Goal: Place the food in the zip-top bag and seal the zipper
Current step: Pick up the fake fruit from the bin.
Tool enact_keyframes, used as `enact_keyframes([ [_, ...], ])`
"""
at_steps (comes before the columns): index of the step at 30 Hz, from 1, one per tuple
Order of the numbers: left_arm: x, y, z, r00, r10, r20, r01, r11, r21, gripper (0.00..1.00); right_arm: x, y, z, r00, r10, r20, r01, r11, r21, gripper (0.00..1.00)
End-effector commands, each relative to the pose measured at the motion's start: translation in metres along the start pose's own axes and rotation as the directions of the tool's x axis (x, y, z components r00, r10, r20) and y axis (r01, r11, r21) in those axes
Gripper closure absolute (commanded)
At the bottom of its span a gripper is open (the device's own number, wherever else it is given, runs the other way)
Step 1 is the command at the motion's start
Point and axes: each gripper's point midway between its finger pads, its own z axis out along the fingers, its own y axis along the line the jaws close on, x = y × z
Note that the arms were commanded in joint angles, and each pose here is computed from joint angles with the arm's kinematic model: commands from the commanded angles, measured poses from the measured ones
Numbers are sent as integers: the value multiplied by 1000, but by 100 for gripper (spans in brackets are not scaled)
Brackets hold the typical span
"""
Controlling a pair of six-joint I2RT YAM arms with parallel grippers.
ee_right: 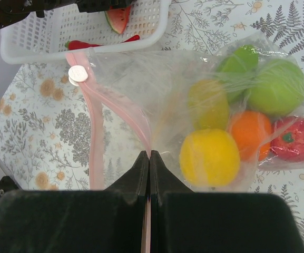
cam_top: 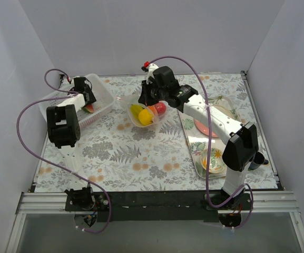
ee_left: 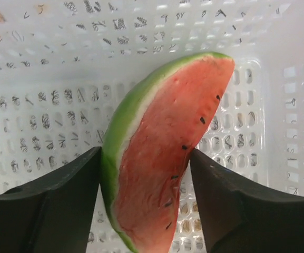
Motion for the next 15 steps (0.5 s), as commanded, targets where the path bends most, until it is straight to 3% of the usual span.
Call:
enact_keyframes([
  [1, -28, 2, -30, 997, -55, 60, 54, 998, 16, 51, -27, 13, -21, 996, -19, 87, 21, 999, -27, 99],
  [4, -51, -2, -45, 992, -64, 113, 60, 997, 38, 66, -27, 12, -23, 996, -21, 86, 23, 999, -23, 99],
  [15, -113, -5, -116, 962, -83, 260, 54, 992, 117, 74, -35, 11, -20, 995, -26, 92, 27, 1000, -9, 99],
])
